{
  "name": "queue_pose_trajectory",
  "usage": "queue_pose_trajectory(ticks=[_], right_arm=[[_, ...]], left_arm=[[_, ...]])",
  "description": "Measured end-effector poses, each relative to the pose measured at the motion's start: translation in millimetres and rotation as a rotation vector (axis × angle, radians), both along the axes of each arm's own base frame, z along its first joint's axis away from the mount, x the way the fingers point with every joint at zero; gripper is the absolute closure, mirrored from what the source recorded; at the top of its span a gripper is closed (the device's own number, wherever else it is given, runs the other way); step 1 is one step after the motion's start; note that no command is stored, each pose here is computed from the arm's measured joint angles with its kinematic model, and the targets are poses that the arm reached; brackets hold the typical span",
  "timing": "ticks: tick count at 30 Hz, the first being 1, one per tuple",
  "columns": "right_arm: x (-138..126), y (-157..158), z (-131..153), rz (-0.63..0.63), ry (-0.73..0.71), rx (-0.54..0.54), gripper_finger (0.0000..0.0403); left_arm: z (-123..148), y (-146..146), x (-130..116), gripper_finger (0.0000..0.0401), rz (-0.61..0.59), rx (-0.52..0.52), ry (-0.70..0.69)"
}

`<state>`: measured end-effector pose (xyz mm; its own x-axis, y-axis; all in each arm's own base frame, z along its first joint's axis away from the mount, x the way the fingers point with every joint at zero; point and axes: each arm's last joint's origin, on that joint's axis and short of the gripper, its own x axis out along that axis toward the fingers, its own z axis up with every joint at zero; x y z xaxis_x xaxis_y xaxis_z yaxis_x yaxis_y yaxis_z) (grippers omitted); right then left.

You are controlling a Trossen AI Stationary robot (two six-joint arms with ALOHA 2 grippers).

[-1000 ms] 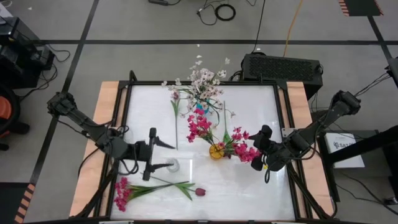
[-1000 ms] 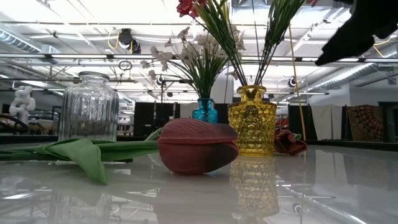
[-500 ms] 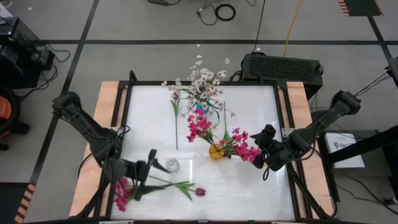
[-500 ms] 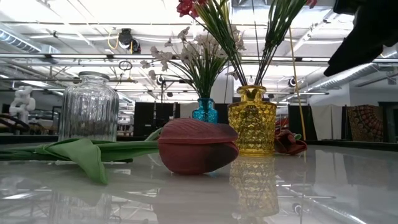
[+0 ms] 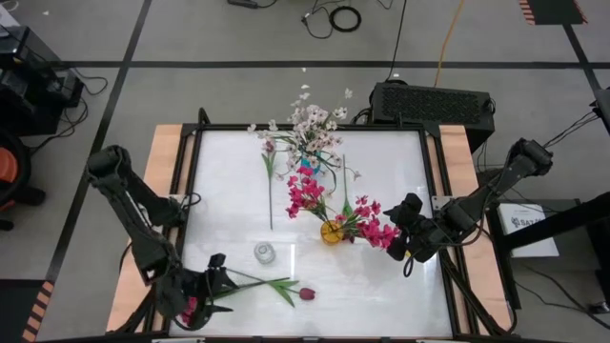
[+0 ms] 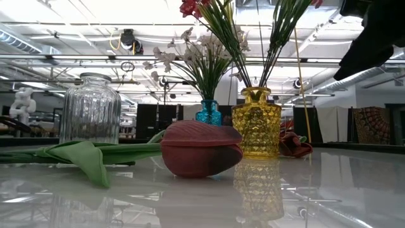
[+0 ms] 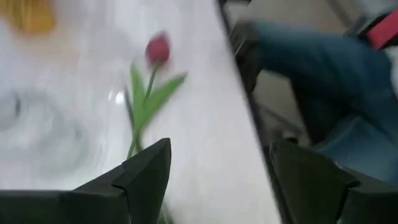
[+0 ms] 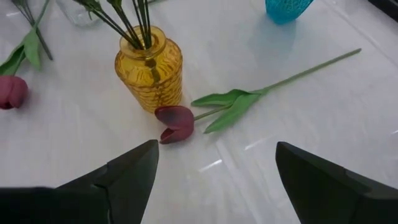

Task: Sort flowers into vase by color
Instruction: Put the pink flowers into the yellow vase

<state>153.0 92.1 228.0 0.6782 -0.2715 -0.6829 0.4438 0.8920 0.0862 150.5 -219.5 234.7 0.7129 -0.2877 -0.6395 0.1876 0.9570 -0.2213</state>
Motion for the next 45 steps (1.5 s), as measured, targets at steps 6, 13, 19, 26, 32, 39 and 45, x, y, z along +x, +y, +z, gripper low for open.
queue_pose_trajectory(ticks=[6, 13, 19, 26, 32, 39, 45], right_arm=[[0.2, 0.5, 0.0, -0.015, -0.004, 0.033, 0.0087], [-0.3, 2.0, -0.9, 0.002, 0.024, 0.088, 0.0087], [-0.2, 2.1, -0.9, -0.003, 0.022, 0.097, 0.0087], [-0.4, 2.8, -1.2, -0.008, 0.031, 0.132, 0.0087], [-0.6, 2.6, 4.3, -0.011, 0.035, 0.128, 0.0096], [3.7, 5.6, 26.1, -0.016, -0.020, 0.166, 0.0123], [4.1, 5.5, 28.4, -0.006, -0.025, 0.147, 0.0142]], left_arm=[[-32.5, -0.8, -4.0, 0.0121, 0.149, 0.043, 0.213], [-56.9, -8.9, -2.5, 0.0121, 0.216, 0.005, 0.377], [-74.9, -12.3, 0.8, 0.0121, 0.245, 0.057, 0.410], [-95.0, -15.2, 2.8, 0.0121, 0.260, 0.130, 0.437], [-97.6, -14.6, 4.4, 0.0150, 0.268, 0.138, 0.439], [-97.8, -11.3, 8.5, 0.0249, 0.281, 0.140, 0.448], [-96.6, -11.2, 8.0, 0.0325, 0.256, 0.144, 0.458]])
